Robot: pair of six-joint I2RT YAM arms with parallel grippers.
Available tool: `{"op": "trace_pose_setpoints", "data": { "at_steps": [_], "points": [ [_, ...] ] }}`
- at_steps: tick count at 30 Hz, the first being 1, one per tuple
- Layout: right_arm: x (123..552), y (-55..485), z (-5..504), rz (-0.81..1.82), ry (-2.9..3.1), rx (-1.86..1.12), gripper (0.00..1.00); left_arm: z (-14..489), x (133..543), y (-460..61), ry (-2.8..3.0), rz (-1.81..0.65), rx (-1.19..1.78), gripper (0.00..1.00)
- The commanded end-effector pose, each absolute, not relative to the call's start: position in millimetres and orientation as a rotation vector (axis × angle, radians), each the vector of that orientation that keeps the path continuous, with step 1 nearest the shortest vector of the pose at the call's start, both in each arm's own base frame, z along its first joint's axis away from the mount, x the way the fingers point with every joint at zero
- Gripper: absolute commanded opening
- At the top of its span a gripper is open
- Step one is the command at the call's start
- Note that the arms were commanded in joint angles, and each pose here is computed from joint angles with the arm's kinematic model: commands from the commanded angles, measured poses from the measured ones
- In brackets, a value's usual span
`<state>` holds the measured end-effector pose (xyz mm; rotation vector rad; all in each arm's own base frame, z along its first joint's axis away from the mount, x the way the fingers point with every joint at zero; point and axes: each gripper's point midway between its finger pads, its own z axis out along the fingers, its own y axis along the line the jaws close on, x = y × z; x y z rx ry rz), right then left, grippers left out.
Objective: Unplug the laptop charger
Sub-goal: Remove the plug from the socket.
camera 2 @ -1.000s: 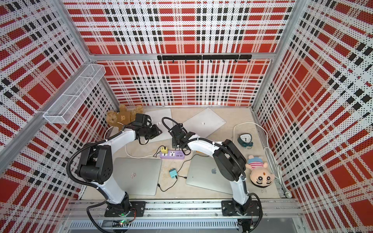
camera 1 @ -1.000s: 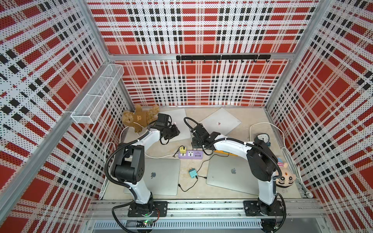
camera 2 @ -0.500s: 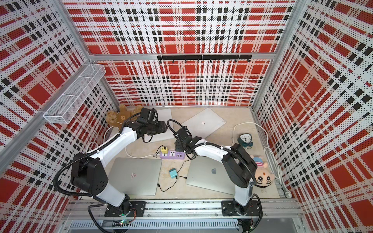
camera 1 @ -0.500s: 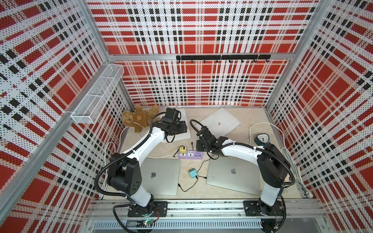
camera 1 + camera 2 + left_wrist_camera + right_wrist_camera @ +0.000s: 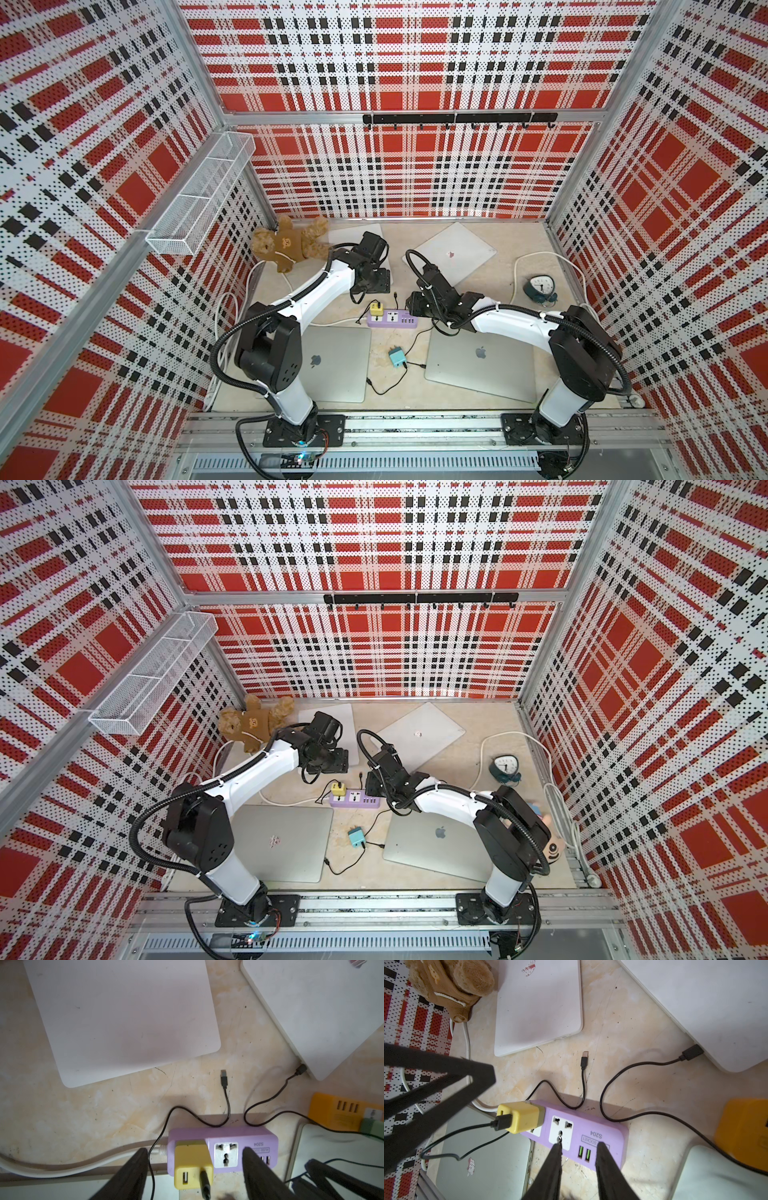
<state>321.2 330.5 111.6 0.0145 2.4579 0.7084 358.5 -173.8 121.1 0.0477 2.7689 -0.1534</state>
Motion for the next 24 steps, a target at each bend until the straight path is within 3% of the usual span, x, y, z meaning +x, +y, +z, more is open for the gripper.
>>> {"op": "trace_pose_setpoints", "data": {
  "at_steps": [1, 19, 24],
  "points": [
    [324, 332, 125, 0.768, 2.419, 0.041, 0.32, 109, 349, -170, 2.826, -0.064, 0.099, 0.75],
    [324, 330, 106, 0.744, 2.469, 0.036, 0.32, 79, 337, -179, 2.954, -0.001, 0.246, 0.68],
    [324, 332, 101, 0.746, 2.482, 0.031, 0.32, 77, 336, -182, 2.968, -0.017, 0.247, 0.61]
  ]
}}
